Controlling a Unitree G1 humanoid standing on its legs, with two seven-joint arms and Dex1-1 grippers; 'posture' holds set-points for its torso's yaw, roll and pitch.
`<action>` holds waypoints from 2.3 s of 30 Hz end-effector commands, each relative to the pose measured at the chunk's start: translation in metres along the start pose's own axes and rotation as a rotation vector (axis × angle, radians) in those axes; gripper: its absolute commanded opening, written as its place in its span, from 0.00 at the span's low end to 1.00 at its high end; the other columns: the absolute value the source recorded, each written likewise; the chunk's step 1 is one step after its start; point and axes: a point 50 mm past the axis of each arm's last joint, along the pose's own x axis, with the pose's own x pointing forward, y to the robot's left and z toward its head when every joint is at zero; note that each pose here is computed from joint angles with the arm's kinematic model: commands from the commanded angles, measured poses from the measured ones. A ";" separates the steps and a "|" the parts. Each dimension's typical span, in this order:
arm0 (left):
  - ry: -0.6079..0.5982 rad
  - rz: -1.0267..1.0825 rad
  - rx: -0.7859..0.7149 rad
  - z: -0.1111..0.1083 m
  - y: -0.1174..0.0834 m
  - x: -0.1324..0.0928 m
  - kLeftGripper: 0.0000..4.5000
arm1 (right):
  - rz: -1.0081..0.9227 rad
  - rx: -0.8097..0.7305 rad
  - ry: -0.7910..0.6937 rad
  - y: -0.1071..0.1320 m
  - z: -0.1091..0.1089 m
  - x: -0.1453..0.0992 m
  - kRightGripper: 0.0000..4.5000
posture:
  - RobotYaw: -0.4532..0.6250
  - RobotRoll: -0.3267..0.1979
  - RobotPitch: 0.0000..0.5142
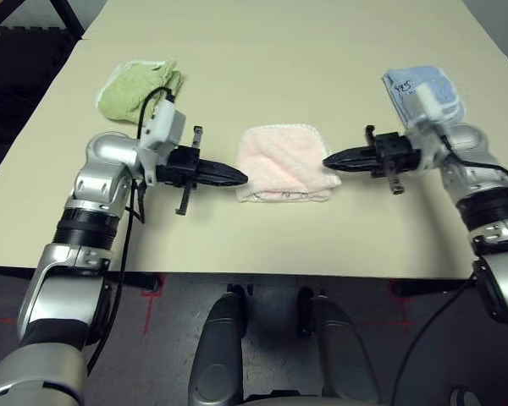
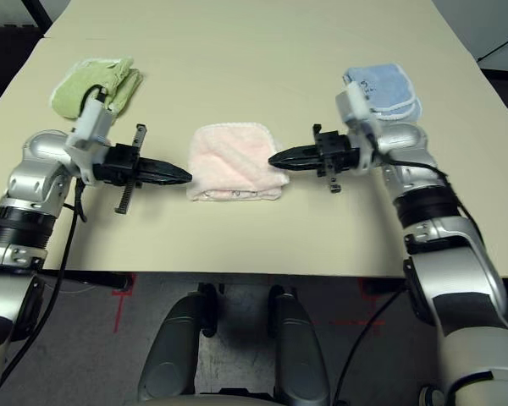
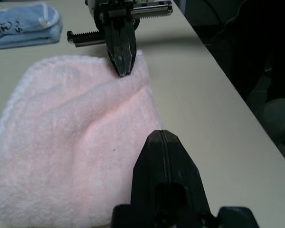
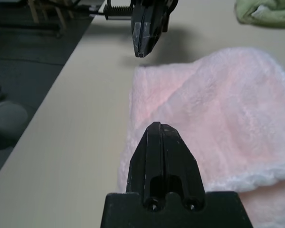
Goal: Fold the towel and set it aside.
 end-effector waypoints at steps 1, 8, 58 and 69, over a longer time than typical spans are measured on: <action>0.064 -0.014 -0.027 -0.011 0.006 0.008 0.00 | 0.013 0.027 0.134 0.005 -0.020 0.003 0.00 | 0.39 0.62 0.45; 0.176 -0.055 -0.094 -0.026 0.011 0.019 0.00 | -0.034 0.074 0.225 0.008 -0.041 0.007 0.00 | 0.39 0.62 0.45; 0.158 0.340 -0.227 -0.029 0.036 0.010 0.00 | -0.342 0.146 0.106 -0.025 -0.019 0.021 0.00 | 0.40 0.62 0.47; 0.140 0.345 -0.223 -0.031 0.035 0.007 0.00 | -0.467 0.097 0.294 -0.018 -0.044 0.008 0.00 | 0.39 0.62 0.47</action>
